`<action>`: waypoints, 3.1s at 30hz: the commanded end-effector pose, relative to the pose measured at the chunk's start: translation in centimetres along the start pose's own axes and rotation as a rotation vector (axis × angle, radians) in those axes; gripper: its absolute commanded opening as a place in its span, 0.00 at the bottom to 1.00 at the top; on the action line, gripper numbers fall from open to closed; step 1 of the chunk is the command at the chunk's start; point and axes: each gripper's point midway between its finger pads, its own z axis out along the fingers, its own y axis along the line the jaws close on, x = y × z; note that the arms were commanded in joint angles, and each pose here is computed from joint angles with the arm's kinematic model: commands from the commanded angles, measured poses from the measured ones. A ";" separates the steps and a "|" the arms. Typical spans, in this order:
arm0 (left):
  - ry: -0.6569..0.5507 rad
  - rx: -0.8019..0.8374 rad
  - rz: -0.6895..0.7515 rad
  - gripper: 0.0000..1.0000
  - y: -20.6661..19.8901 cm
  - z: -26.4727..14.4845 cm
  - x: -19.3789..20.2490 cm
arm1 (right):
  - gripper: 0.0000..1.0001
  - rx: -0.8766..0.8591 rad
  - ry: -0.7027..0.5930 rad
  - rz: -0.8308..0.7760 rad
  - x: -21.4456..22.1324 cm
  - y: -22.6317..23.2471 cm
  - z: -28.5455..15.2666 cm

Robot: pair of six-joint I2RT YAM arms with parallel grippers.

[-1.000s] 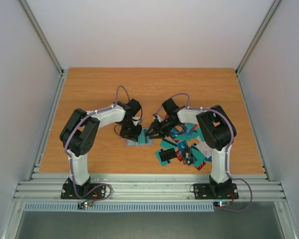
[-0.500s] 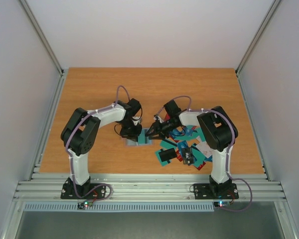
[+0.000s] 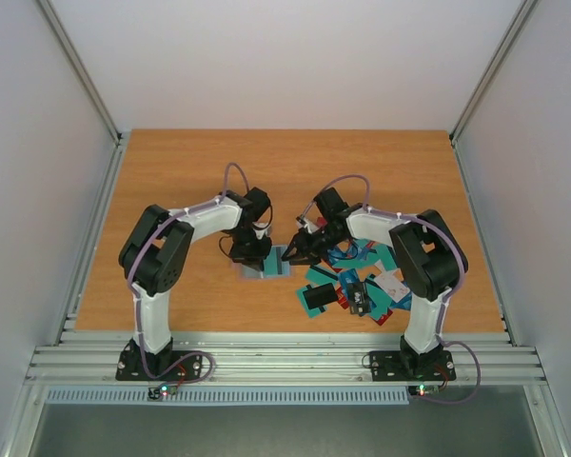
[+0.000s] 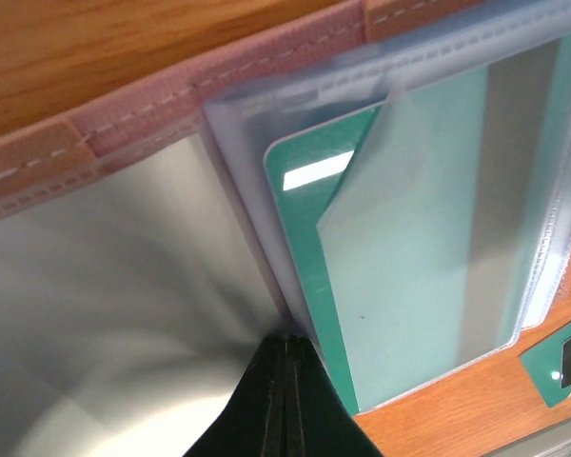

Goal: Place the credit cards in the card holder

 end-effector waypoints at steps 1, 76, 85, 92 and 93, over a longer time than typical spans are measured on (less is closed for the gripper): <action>0.036 -0.103 0.021 0.00 2.5 5.5 -0.6 | 0.32 0.035 0.002 -0.017 -0.4 -0.8 0.5; -0.125 0.011 0.024 0.15 -1.7 -0.9 -2.7 | 0.29 0.064 0.002 0.043 -1.1 -1.7 1.1; -0.092 -0.005 0.014 0.05 -0.9 0.7 -2.3 | 0.29 0.064 0.012 0.040 -1.2 -1.6 1.2; -0.079 -0.007 0.010 0.05 -0.6 1.4 -2.2 | 0.29 0.059 0.018 0.042 -1.4 -1.7 1.4; -0.078 -0.009 0.010 0.04 -0.6 1.5 -2.2 | 0.29 0.057 0.019 0.044 -1.4 -1.7 1.5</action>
